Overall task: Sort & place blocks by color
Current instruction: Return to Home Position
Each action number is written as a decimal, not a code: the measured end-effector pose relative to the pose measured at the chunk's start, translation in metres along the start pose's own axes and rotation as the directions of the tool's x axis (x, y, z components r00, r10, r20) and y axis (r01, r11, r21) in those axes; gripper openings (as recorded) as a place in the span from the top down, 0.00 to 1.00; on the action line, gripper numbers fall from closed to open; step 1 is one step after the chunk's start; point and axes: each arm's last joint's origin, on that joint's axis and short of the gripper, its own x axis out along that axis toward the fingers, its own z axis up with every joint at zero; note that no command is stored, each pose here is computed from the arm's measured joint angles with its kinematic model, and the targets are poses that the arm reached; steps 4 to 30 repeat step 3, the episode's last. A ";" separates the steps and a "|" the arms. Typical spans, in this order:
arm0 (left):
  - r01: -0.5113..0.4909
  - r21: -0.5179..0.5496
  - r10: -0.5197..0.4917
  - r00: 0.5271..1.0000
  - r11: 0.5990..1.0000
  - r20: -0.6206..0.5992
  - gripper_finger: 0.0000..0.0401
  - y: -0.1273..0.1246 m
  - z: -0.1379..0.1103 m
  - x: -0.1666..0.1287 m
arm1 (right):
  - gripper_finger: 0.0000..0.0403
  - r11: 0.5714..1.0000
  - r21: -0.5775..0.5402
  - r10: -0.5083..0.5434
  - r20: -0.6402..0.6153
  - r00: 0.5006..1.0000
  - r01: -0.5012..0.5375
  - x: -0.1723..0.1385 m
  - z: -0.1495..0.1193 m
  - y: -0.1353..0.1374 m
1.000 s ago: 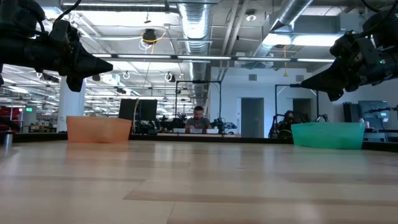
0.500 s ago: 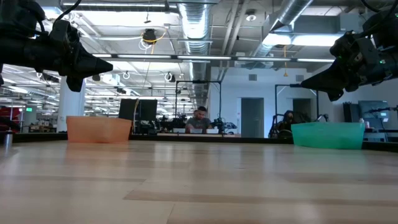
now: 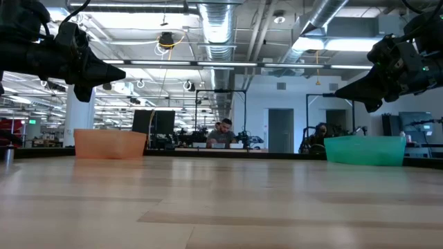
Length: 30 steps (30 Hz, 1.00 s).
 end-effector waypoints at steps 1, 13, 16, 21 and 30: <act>0.000 0.000 0.000 1.000 1.000 0.000 1.00 0.000 0.000 0.000 | 0.89 1.000 0.000 0.000 0.000 1.000 0.000 0.000 0.000 0.000; 0.000 0.000 0.000 1.000 1.000 0.000 1.00 0.000 0.000 0.000 | 0.89 1.000 0.000 0.000 0.000 1.000 0.000 0.000 0.000 0.000; 0.000 0.000 0.000 1.000 1.000 0.000 1.00 0.000 0.000 0.000 | 0.89 1.000 0.000 0.000 0.000 1.000 0.000 0.000 0.000 0.000; 0.000 0.000 0.000 1.000 1.000 0.000 1.00 0.000 0.000 0.000 | 0.89 1.000 0.000 0.000 0.000 1.000 0.000 0.000 0.000 0.000; 0.000 0.000 0.000 1.000 1.000 0.000 1.00 0.000 0.000 0.000 | 0.89 1.000 0.000 0.000 0.000 1.000 0.000 0.000 0.000 0.000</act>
